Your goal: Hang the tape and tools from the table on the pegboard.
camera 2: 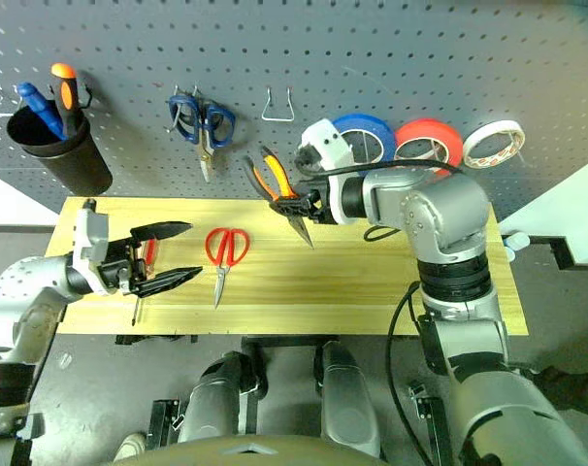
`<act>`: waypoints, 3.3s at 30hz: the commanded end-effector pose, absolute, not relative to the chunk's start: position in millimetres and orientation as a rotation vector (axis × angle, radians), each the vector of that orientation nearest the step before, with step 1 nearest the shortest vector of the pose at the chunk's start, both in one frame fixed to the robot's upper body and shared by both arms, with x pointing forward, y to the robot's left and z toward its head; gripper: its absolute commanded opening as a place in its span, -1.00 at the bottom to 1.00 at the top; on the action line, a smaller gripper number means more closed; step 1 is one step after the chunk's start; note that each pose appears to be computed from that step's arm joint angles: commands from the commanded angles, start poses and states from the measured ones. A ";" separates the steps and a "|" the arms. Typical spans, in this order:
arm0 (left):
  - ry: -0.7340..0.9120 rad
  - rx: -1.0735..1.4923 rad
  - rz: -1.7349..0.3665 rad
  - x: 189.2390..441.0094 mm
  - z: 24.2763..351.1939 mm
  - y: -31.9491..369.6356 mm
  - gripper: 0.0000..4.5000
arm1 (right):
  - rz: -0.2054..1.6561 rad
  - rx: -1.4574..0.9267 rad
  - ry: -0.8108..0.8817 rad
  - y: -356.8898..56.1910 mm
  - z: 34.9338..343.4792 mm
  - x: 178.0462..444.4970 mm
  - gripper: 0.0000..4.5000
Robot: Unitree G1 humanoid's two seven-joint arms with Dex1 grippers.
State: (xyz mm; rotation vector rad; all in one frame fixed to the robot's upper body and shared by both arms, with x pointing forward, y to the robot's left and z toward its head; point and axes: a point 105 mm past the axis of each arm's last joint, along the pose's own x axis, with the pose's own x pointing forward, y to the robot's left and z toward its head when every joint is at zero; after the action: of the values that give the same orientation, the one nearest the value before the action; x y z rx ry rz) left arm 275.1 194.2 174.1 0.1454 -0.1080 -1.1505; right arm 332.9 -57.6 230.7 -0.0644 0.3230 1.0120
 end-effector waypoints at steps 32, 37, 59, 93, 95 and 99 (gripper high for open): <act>-0.411 0.154 -0.924 287.7 271.1 231.9 1.00 | 0.612 -0.018 -0.322 -7.0 330.3 390.4 -0.10; -0.404 0.163 -0.919 290.9 266.4 230.5 1.00 | 0.528 -0.041 -0.289 -15.2 307.0 405.4 -0.10; -0.364 0.166 -0.935 297.2 252.9 229.2 1.00 | 0.456 -0.105 -0.183 -26.5 251.7 410.0 0.62; 0.070 0.040 -0.480 312.3 150.5 170.4 1.00 | 1.481 -0.271 0.067 -89.0 216.1 305.7 0.98; 0.083 0.036 -0.478 311.0 144.3 165.7 1.00 | 1.484 -0.266 0.079 -93.1 206.5 310.1 0.98; 0.102 0.027 -0.479 311.9 131.1 153.2 1.00 | 1.471 -0.285 0.131 -102.3 183.2 318.7 0.98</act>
State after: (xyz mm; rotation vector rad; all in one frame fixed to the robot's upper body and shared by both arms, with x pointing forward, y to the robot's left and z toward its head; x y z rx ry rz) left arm 312.1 159.5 122.4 0.0034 0.1464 -0.4750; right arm 317.4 -98.5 184.1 -0.2514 0.1526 1.4717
